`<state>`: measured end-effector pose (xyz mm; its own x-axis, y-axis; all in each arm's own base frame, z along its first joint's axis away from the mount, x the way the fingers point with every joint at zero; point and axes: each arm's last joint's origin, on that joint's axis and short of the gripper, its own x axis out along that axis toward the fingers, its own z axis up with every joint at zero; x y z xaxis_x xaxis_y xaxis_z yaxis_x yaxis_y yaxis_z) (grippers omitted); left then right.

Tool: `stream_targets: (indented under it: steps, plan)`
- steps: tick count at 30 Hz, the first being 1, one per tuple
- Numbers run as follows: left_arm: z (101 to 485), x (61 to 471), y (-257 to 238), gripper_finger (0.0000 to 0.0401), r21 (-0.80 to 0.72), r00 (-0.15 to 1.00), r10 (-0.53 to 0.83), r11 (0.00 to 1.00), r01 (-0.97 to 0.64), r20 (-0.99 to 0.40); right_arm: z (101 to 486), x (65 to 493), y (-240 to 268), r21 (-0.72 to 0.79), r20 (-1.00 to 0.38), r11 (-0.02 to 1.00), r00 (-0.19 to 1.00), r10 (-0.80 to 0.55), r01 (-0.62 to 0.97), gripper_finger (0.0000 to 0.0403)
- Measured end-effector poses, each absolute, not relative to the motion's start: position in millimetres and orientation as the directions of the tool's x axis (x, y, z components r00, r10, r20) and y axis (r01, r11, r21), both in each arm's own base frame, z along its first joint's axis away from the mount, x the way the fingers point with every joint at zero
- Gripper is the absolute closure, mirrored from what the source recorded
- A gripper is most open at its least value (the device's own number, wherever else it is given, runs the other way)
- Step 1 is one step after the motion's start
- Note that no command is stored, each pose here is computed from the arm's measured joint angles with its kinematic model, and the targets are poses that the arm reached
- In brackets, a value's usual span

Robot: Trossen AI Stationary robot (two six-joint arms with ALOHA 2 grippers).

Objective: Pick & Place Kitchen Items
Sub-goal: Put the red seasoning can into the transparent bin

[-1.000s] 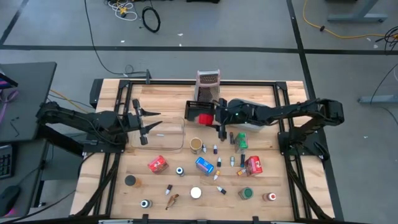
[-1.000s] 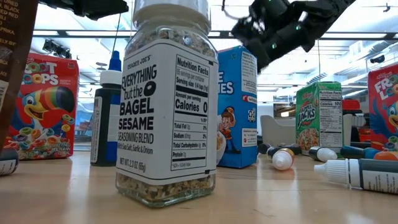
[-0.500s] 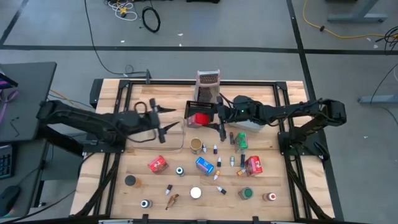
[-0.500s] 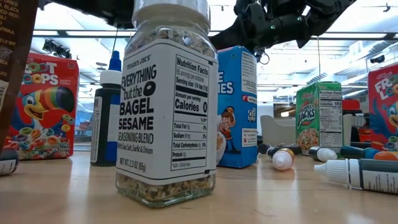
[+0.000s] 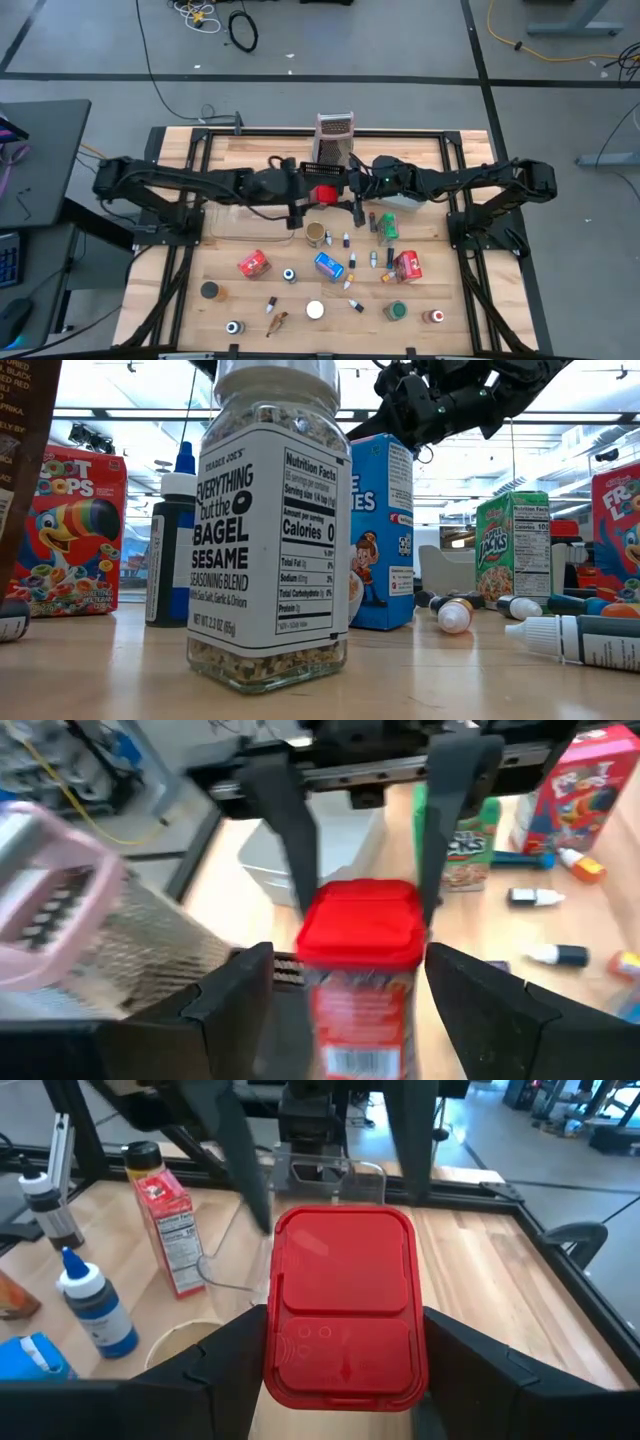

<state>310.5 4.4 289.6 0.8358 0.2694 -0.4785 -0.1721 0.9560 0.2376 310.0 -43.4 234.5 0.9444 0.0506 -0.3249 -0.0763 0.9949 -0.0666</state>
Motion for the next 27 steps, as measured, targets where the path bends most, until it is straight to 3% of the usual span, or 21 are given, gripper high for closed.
stream_targets:
  steps: [14,21,27]
  plan:
    - [282.6,328.5,21.3,0.013,0.173,0.801,0.215,0.975,-0.141,-0.559,232.7,309.4,-43.7,-0.095,-0.343,0.992,0.938,0.046,-0.084,0.0158]
    - [282.7,328.3,22.5,0.0169,0.17,0.802,0.209,0.976,-0.136,-0.56,232.7,309.5,-43.6,-0.095,-0.342,0.992,0.938,0.047,-0.085,0.0158]
    - [282.6,328.4,22.2,0.0169,0.158,0.805,0.188,0.98,-0.118,-0.562,232.7,309.5,-43.5,-0.091,-0.343,0.992,0.938,0.048,-0.084,0.0158]
